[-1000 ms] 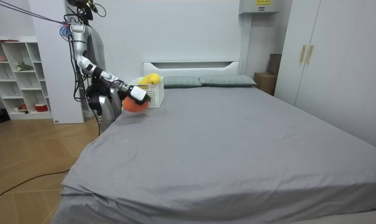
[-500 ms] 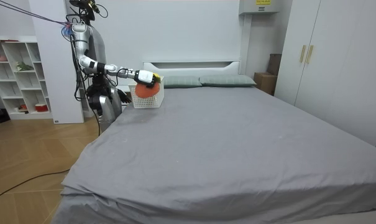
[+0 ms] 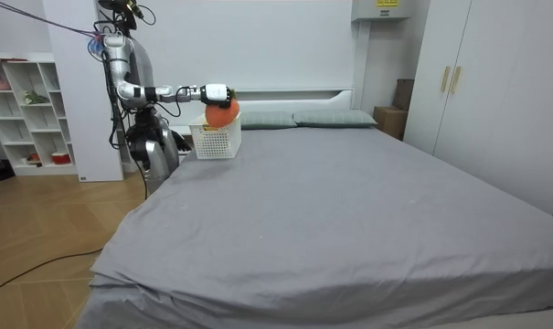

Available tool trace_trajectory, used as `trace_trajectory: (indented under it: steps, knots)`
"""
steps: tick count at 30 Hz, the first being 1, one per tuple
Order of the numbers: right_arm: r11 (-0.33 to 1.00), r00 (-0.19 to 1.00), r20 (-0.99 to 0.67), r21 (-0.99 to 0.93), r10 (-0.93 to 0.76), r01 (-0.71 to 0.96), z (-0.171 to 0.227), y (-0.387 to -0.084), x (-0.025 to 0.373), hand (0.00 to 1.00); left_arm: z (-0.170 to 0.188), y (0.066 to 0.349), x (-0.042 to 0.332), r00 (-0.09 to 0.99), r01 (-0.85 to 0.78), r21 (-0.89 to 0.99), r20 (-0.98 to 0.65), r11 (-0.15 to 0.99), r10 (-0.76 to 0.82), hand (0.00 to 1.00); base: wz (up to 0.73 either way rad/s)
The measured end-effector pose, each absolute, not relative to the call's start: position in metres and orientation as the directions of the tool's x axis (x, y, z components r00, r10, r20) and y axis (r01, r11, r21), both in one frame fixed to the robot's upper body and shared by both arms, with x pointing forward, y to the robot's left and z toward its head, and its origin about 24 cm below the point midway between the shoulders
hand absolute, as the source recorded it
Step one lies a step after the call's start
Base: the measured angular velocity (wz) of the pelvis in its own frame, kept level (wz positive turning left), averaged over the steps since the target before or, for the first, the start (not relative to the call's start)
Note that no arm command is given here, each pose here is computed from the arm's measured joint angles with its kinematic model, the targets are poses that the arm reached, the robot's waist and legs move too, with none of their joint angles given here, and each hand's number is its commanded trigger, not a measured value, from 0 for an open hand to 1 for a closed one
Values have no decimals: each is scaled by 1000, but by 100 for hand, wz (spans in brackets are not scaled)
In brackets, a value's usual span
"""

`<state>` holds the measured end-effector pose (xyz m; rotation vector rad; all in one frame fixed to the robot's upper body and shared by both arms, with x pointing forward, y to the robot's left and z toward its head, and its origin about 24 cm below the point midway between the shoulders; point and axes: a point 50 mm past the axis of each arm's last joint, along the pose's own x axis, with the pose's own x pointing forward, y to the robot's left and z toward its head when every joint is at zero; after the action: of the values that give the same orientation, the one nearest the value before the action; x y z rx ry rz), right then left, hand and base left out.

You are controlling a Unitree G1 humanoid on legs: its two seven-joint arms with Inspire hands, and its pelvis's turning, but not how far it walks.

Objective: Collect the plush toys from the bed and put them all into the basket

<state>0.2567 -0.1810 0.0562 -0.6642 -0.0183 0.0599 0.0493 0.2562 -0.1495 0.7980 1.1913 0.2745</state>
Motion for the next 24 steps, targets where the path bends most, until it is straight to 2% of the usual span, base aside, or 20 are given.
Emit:
trace_trajectory:
  steps: [6,11,18,23,24]
  knots:
    - [794,992,91,-608,92,-18,79,-170,264,100,-148,255,57,398,204,684,-712,700,579,0,-2]
    - [800,965,177,-598,193,-50,100,-144,267,100,-149,253,61,416,232,686,-711,690,567,0,1]
    - [803,930,268,-594,253,-47,125,-133,266,100,-146,253,70,452,250,701,-695,668,559,0,8]
    - [787,886,290,-604,362,-123,137,-109,268,100,-145,251,80,482,257,702,-689,664,542,0,2]
    - [784,879,294,-606,375,-132,139,-106,269,96,-144,251,82,487,262,703,-688,662,538,0,13]
